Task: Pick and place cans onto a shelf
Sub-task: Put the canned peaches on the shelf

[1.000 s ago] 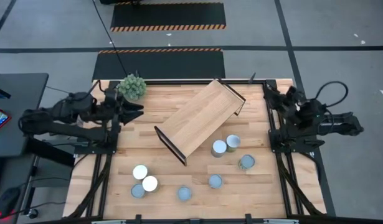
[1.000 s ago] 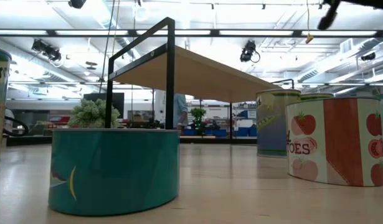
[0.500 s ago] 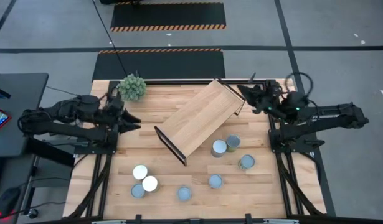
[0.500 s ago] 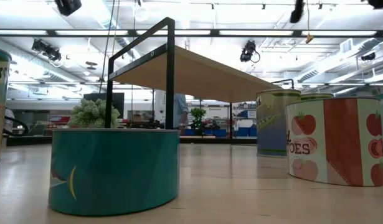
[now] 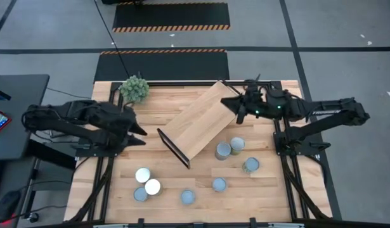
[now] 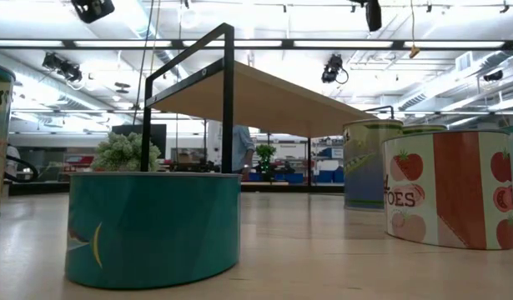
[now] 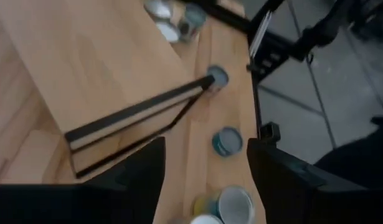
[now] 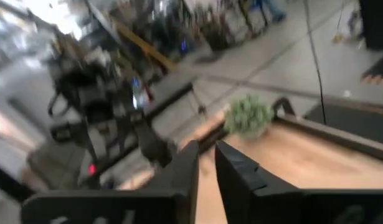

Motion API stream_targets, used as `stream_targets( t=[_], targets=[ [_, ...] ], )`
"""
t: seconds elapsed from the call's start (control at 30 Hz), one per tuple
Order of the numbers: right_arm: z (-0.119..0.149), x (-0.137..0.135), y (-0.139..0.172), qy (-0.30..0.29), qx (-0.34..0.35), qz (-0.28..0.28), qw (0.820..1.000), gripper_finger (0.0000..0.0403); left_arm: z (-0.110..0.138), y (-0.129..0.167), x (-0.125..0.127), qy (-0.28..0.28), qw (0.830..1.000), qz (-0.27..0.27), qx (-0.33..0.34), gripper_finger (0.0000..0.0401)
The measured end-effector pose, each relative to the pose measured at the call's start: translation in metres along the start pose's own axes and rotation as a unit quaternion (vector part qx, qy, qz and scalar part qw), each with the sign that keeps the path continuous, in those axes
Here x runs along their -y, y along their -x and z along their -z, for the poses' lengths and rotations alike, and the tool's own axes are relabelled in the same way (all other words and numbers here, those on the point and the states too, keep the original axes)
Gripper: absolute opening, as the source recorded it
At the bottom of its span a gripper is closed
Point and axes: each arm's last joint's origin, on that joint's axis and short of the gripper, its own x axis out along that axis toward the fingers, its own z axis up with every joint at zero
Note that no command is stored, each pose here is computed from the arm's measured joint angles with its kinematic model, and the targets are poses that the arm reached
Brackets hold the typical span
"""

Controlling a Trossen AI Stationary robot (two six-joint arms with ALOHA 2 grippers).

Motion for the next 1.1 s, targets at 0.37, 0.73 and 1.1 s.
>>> stream_targets(
  t=[0.37, 0.73, 1.1],
  targets=[
    [0.004, -0.032, 0.004, 0.080, -0.094, -0.016, 0.992, 0.0201, 0.017, -0.027, 0.022, -0.014, 0.980, -0.040, -0.195, 0.0242],
    [0.020, -0.041, 0.002, 0.101, -0.092, 0.024, 0.990, 0.0249, 0.047, -0.062, 0.040, -0.126, 0.927, -0.098, -0.340, 0.0317],
    [0.023, -0.042, -0.003, 0.108, -0.084, 0.035, 0.990, 0.0247, 0.097, -0.091, 0.047, -0.143, 0.892, -0.125, -0.409, 0.0352]
  ],
)
